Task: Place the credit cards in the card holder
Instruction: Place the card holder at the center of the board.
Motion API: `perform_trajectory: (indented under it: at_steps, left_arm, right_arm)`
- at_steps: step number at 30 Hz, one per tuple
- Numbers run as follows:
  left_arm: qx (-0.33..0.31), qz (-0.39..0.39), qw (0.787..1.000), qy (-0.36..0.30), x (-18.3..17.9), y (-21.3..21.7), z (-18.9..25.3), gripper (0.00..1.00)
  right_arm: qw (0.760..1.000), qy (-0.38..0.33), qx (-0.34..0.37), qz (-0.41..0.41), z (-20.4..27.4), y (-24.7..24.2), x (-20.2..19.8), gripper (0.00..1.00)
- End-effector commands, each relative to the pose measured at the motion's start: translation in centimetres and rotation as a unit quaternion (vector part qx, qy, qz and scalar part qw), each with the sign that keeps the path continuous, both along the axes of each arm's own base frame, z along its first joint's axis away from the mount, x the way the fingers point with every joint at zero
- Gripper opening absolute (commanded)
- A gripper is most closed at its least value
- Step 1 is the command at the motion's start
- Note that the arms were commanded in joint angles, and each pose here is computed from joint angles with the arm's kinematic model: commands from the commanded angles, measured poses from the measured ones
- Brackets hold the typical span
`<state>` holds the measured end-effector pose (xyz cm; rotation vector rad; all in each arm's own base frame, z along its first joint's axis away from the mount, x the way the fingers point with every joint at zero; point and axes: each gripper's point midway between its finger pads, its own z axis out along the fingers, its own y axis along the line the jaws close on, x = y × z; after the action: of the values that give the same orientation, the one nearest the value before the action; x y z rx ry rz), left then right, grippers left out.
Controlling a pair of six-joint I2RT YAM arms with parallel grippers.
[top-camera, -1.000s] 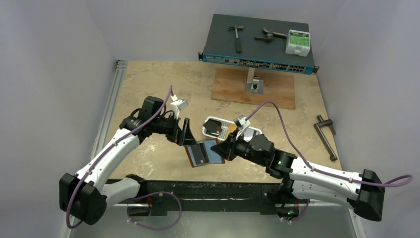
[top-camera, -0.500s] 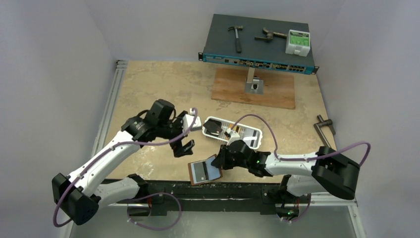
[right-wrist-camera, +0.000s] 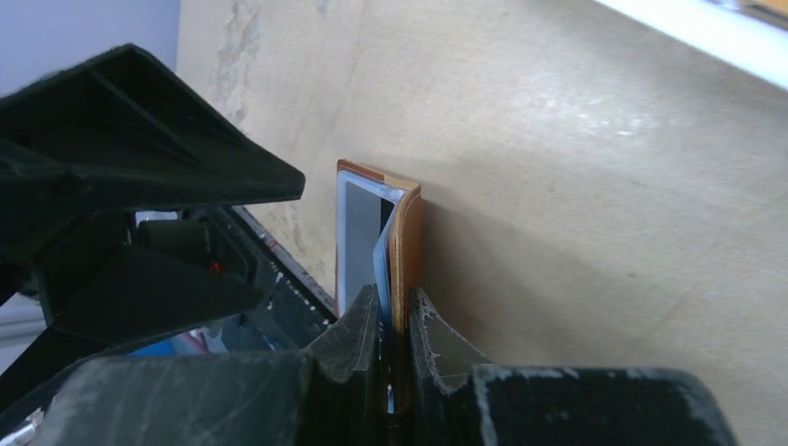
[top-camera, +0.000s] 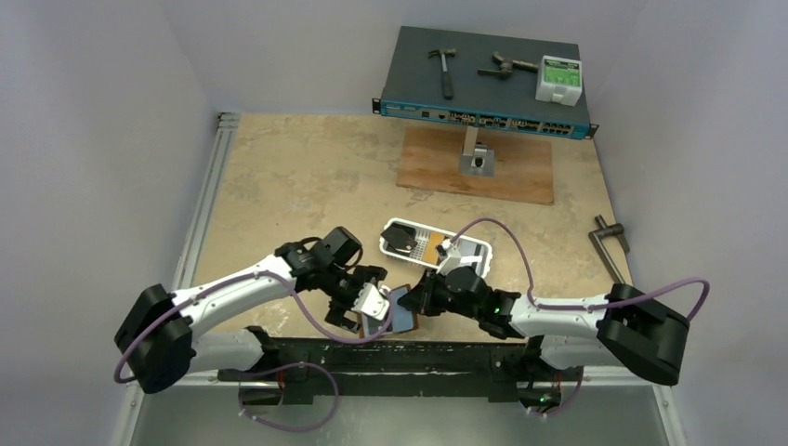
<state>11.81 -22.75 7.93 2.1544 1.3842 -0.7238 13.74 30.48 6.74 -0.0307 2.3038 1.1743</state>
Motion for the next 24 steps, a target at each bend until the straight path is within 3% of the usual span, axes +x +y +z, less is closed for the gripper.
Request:
perform_trajectory:
  at_steps: [1,6,12,24]
  left_arm:
    - [-0.043,-0.116,0.99,-0.063,0.7,-2.8,0.5,0.95]
    - [-0.026,-0.215,0.972,-0.092,-0.5,-2.6,-1.1,0.95]
    - [-0.025,-0.275,0.954,-0.119,-0.9,-3.6,-2.2,0.95]
    - [0.064,-0.374,0.918,-0.115,-0.8,-1.1,-5.3,0.95]
  right_arm:
    - [0.999,-0.005,0.039,-0.017,0.6,0.0,0.9,0.0]
    - [1.0,-0.012,0.019,-0.001,-0.9,0.3,0.9,0.0]
    - [1.0,-0.003,0.023,0.012,-2.2,0.4,0.4,0.0]
    - [0.999,-0.034,0.012,0.014,-1.6,-0.5,0.9,0.0]
